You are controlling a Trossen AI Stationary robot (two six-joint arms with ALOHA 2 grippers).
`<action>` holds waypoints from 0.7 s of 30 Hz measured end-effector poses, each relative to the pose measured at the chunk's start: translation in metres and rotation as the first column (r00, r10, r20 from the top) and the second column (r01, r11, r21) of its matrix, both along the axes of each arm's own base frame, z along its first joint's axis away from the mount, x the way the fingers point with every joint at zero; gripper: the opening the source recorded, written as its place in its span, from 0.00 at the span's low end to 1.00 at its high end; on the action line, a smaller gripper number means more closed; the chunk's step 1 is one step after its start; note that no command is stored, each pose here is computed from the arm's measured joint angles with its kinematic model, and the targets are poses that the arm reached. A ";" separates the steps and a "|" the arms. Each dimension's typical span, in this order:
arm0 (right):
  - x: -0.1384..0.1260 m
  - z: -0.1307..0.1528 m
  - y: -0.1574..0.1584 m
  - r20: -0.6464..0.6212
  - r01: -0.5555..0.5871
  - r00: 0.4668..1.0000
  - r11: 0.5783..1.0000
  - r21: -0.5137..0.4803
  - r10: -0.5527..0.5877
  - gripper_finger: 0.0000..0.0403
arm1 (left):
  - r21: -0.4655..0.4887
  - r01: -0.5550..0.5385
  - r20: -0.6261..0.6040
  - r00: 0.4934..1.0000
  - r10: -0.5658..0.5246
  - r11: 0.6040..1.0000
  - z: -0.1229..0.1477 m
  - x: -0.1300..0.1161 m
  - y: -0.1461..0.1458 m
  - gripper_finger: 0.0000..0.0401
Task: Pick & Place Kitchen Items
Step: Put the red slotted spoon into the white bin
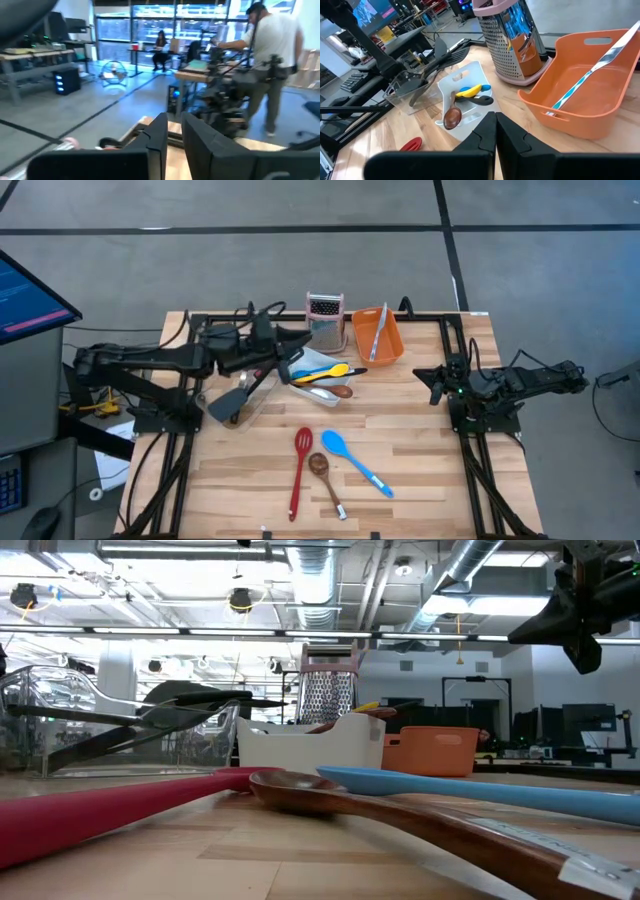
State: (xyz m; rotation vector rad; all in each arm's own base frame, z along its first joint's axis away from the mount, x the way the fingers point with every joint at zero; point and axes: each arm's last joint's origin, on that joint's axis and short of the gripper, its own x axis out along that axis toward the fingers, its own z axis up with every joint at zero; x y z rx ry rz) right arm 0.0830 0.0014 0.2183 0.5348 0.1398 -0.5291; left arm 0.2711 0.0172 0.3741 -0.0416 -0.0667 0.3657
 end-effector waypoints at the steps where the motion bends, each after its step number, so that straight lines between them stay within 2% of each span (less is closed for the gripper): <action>1: 0.000 0.000 0.000 0.000 0.001 1.000 1.000 -0.001 -0.001 0.00 | -0.015 0.016 0.008 1.000 -0.015 1.000 0.001 -0.001 -0.004 0.09; 7: 0.000 0.000 0.000 -0.001 -0.003 1.000 1.000 0.000 0.003 0.00 | -0.145 0.115 0.064 0.992 -0.107 0.983 0.001 -0.001 -0.027 0.05; 14: 0.000 -0.001 0.002 -0.018 -0.062 0.998 0.998 0.009 0.062 0.00 | -0.229 0.207 0.101 0.977 -0.188 0.951 0.002 -0.003 -0.050 0.02; 18: -0.001 -0.006 0.003 -0.071 -0.128 0.989 0.991 0.028 0.130 0.00 | -0.342 0.253 0.148 0.966 -0.214 0.905 0.002 -0.004 -0.059 0.01; 21: -0.001 -0.009 0.004 -0.101 -0.157 0.982 0.987 0.039 0.160 0.00 | -0.427 0.294 0.194 0.953 -0.231 0.855 0.002 -0.005 -0.068 0.01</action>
